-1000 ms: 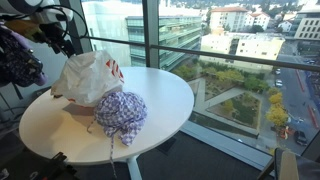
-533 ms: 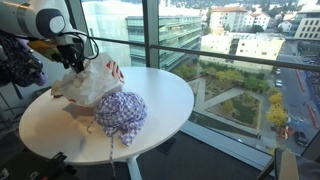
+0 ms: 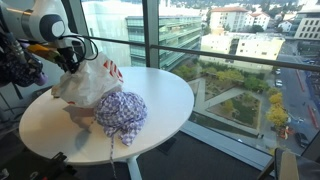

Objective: Put the dress, whiteboard eraser and the object on the right into the carrier bag

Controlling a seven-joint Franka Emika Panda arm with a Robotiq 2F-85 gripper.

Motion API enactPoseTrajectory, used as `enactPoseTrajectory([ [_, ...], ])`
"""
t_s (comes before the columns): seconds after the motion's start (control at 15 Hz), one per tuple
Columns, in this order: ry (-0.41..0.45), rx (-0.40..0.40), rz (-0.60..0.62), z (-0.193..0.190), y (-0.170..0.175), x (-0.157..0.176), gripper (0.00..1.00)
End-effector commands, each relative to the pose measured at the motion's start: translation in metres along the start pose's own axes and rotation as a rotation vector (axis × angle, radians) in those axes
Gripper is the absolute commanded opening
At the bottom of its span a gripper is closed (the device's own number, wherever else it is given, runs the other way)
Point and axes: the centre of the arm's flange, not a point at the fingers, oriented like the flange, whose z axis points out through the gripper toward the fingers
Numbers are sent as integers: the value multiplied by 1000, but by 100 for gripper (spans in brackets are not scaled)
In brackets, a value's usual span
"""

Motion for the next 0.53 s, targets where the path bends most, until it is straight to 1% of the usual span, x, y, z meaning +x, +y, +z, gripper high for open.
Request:
enactPoseTrajectory([
  [0.0, 49, -99, -151, -10, -32, 12, 13],
  [0.13, 86, -169, -248, -16, -44, 14, 6],
  [0.27, 128, -232, -351, -20, -56, 17, 2],
  [0.4, 152, -264, -426, -21, -71, 15, 8],
  [0.47, 161, -267, -453, -21, -81, 14, 7],
])
